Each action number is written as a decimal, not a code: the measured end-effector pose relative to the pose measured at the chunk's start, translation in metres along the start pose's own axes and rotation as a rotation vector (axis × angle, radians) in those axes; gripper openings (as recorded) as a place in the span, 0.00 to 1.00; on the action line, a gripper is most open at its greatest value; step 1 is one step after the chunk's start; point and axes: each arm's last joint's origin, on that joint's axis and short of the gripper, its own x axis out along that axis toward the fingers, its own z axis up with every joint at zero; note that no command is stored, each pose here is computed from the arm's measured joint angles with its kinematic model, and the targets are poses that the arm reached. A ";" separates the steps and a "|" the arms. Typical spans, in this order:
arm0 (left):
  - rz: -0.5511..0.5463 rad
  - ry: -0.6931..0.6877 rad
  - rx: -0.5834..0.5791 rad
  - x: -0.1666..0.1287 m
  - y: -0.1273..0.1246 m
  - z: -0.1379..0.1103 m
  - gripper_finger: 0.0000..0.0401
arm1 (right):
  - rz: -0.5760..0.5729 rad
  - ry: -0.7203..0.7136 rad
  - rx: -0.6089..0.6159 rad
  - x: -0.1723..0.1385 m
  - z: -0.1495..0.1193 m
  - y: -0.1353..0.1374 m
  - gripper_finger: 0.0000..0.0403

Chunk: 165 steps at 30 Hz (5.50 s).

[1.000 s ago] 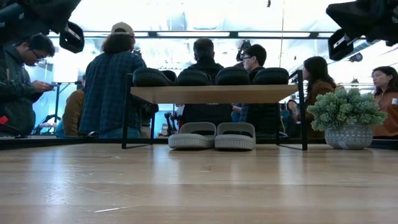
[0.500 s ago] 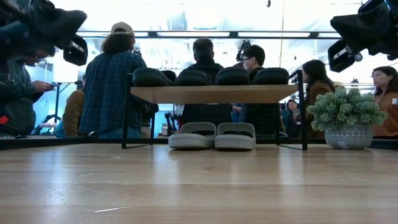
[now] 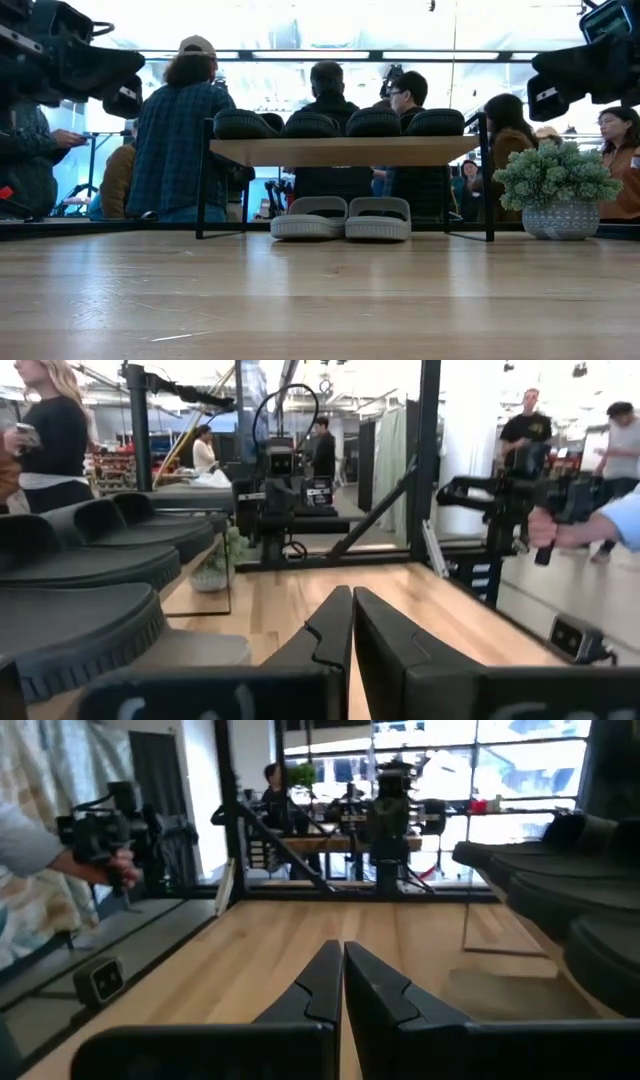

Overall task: Pick and place slides into the shelf
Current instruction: Return to Home Position

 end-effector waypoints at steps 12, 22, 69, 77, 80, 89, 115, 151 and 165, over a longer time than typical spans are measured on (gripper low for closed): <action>0.021 0.009 -0.013 0.000 0.001 -0.001 0.00 | 0.031 0.024 0.041 0.000 -0.002 0.001 0.02; 0.025 0.015 -0.039 0.001 0.001 -0.002 0.00 | 0.027 0.047 0.179 0.002 -0.004 0.001 0.02; 0.024 0.017 -0.040 0.001 0.001 -0.002 0.00 | 0.026 0.045 0.188 0.002 -0.003 0.001 0.02; 0.024 0.016 -0.040 0.001 0.001 -0.002 0.00 | 0.027 0.045 0.188 0.002 -0.003 0.001 0.02; 0.024 0.017 -0.040 0.001 0.001 -0.002 0.00 | 0.027 0.045 0.188 0.002 -0.003 0.001 0.02; 0.024 0.017 -0.040 0.001 0.001 -0.002 0.00 | 0.026 0.044 0.188 0.002 -0.003 0.001 0.02; 0.024 0.016 -0.039 0.001 0.001 -0.002 0.00 | 0.026 0.044 0.188 0.002 -0.003 0.001 0.02; 0.024 0.017 -0.039 0.001 0.001 -0.002 0.00 | 0.026 0.044 0.188 0.002 -0.003 0.001 0.02; 0.024 0.017 -0.039 0.001 0.001 -0.002 0.00 | 0.026 0.044 0.188 0.002 -0.003 0.001 0.02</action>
